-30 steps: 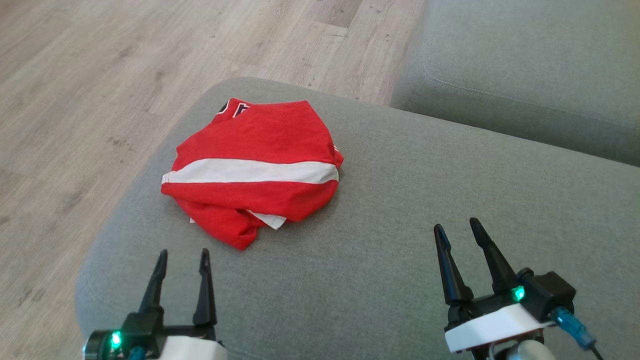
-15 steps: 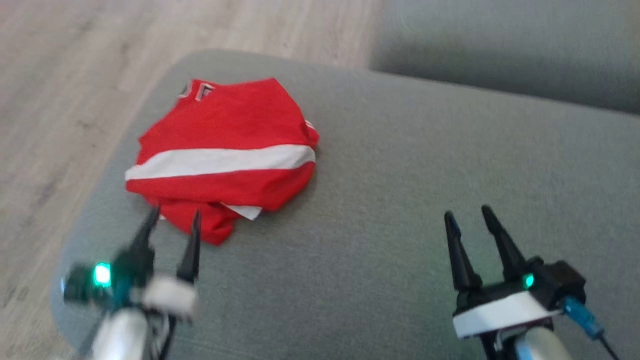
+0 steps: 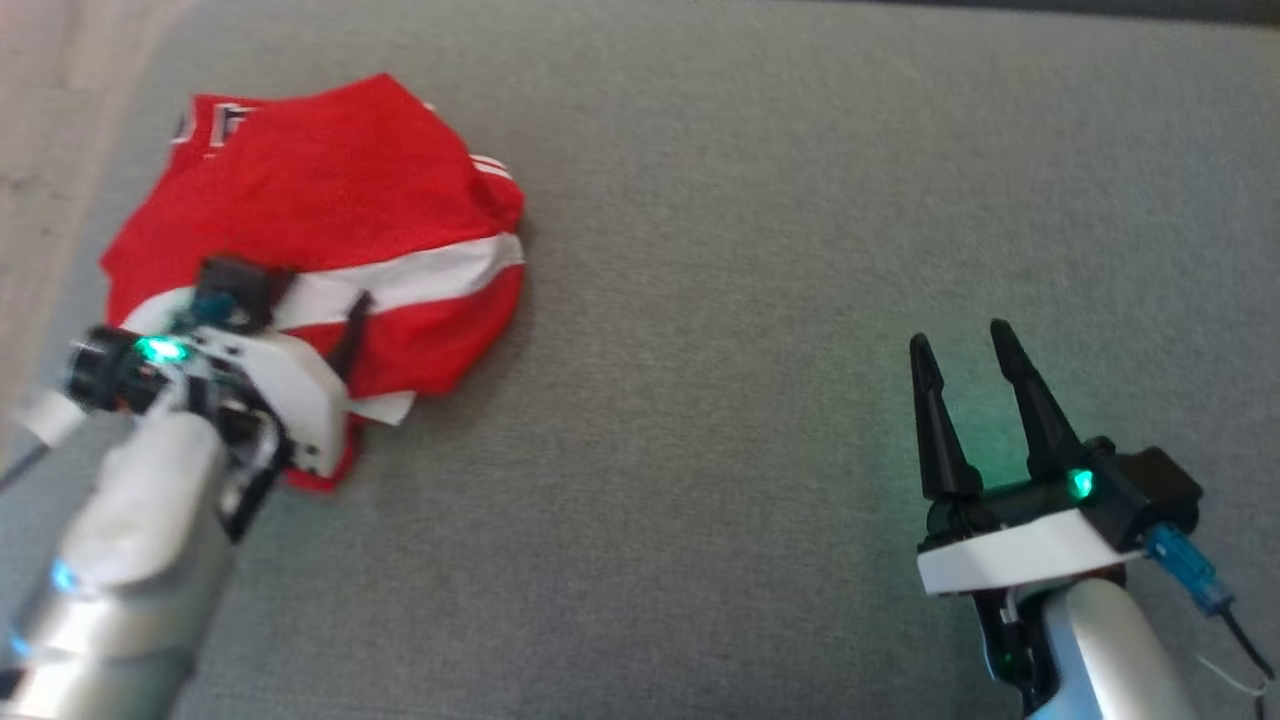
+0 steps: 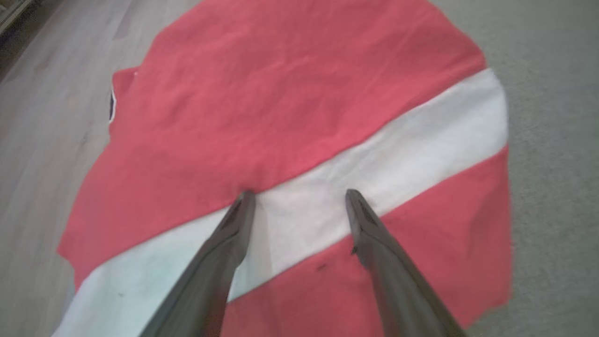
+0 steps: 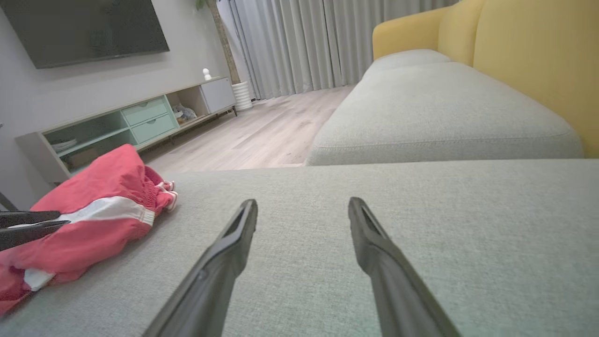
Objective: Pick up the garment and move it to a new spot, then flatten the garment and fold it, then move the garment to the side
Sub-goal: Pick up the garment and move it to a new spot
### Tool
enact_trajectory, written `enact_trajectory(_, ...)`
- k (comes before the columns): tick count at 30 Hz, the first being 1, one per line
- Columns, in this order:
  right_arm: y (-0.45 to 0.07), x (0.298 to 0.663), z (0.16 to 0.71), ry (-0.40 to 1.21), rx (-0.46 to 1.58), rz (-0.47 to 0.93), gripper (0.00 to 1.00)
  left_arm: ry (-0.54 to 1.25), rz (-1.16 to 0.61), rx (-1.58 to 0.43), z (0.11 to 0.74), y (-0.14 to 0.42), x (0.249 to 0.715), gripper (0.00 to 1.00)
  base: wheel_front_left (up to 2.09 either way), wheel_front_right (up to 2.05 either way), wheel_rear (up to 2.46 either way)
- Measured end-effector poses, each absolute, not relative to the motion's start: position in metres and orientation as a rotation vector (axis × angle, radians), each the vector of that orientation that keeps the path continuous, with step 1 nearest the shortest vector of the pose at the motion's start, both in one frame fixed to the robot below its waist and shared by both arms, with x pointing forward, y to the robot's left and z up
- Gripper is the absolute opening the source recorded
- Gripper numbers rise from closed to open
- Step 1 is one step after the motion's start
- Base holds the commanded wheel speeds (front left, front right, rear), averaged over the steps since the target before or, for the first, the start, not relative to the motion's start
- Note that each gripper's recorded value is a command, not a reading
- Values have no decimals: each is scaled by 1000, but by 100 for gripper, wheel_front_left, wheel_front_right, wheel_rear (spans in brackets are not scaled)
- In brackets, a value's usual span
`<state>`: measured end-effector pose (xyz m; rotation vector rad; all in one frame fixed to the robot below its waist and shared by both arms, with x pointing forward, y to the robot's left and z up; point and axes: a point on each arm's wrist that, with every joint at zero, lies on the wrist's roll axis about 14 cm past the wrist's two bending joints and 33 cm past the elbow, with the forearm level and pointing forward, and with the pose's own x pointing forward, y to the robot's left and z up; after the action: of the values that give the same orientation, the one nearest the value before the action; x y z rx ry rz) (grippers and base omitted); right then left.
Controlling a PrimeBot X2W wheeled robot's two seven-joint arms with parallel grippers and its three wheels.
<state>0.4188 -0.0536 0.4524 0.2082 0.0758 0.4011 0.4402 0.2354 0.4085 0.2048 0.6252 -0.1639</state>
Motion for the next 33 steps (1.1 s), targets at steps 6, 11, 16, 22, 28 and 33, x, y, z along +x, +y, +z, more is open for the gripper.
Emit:
enact_trajectory(6, -68, 428, 444, 88, 203, 358, 100, 733, -186, 219, 385, 242, 451, 100, 0, 0, 0)
enact_trajectory(11, -74, 430, 440, 94, 196, 339, 100, 779, -205, 217, 376, 239, 451, 0, 0, 0, 0)
enact_trajectory(16, -74, 428, 449, 74, 192, 341, 100, 689, -207, 212, 389, 239, 454, 0, 0, 0, 0)
enact_trajectory(22, -71, 424, 464, 40, 184, 355, 100, 473, -207, 190, 433, 235, 466, 0, 0, 0, 0)
enact_trajectory(28, -66, 411, 482, 2, 171, 376, 100, 125, -213, 156, 528, 222, 480, 0, 0, 0, 0)
enact_trajectory(33, -66, 392, 486, -1, 163, 381, 100, -123, -210, 145, 606, 211, 472, 0, 0, 0, 0)
